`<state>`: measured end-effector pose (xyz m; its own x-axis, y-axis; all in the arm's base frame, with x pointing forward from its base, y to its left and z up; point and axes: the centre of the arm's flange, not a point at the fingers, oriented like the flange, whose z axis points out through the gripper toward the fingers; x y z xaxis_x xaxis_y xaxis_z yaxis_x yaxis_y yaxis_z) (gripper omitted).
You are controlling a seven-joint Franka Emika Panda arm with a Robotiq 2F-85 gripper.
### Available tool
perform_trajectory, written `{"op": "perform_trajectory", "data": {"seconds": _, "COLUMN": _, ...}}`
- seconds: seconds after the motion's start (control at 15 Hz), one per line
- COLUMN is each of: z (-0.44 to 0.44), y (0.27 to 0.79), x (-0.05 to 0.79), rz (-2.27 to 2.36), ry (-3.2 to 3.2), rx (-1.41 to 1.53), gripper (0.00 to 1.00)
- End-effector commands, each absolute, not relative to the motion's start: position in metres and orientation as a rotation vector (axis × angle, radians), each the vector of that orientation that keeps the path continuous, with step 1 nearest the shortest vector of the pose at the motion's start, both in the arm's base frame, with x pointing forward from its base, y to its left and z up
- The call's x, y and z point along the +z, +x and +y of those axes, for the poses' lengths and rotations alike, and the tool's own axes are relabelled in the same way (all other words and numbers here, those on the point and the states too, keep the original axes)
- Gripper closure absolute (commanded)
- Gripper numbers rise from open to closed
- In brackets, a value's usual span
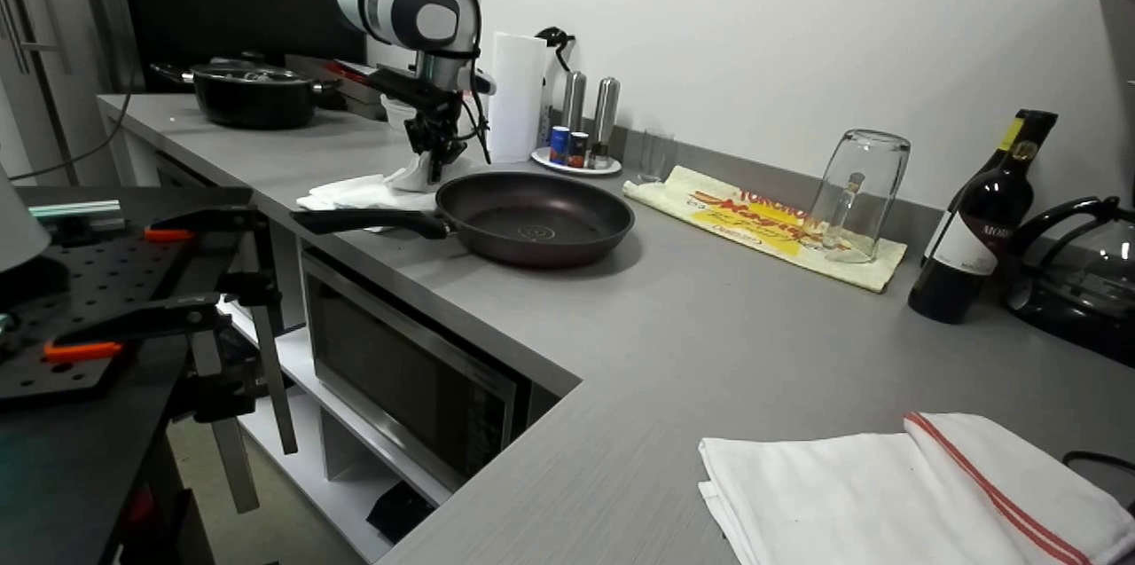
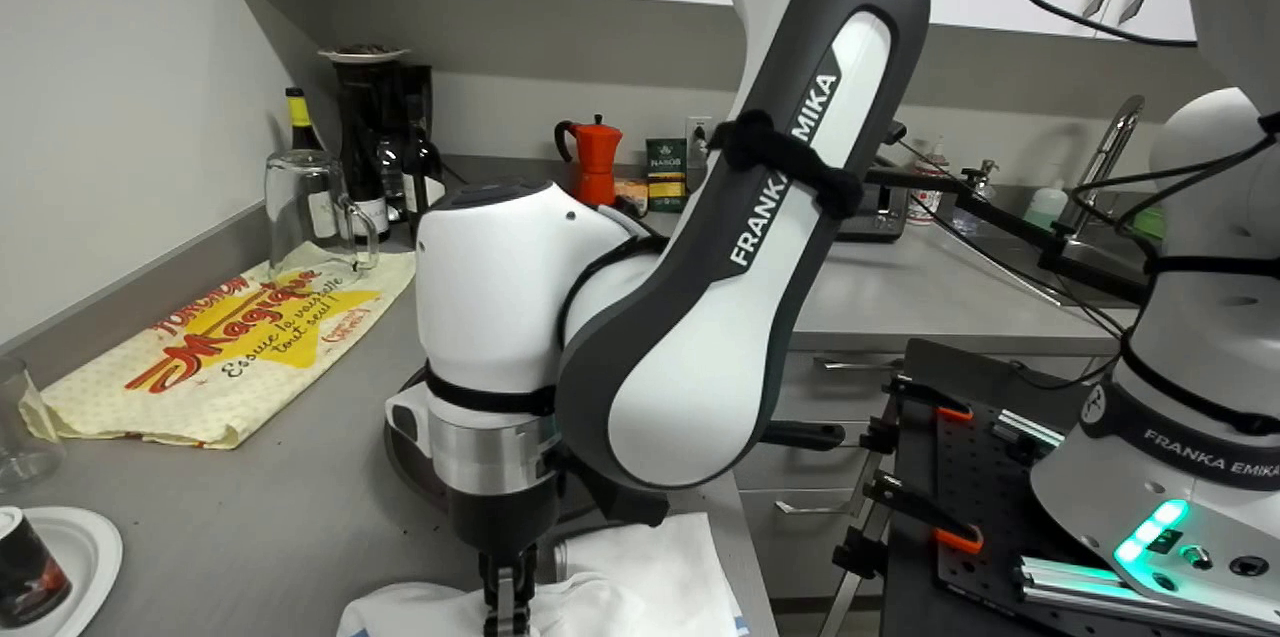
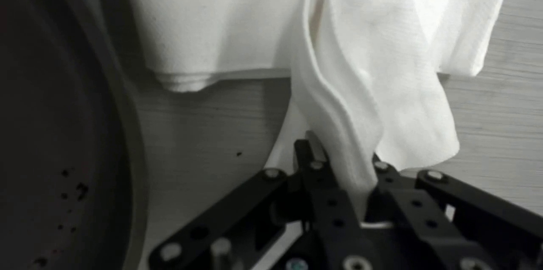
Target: Use the white and blue towel to wipe the pan
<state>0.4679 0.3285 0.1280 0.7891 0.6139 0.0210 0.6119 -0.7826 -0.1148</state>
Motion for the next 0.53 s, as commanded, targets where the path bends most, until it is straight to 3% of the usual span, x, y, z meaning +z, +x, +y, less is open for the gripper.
{"op": "perform_trajectory", "data": {"seconds": 0.0, "z": 0.323, "y": 0.474, "x": 0.171, "rz": -1.038, "ry": -2.843, "rx": 0.002, "gripper": 0.96}}
{"op": "perform_trajectory", "data": {"seconds": 0.47, "z": 0.277, "y": 0.498, "x": 0.258, "rz": -1.046, "ry": -2.882, "rx": -0.133, "gripper": 0.96}}
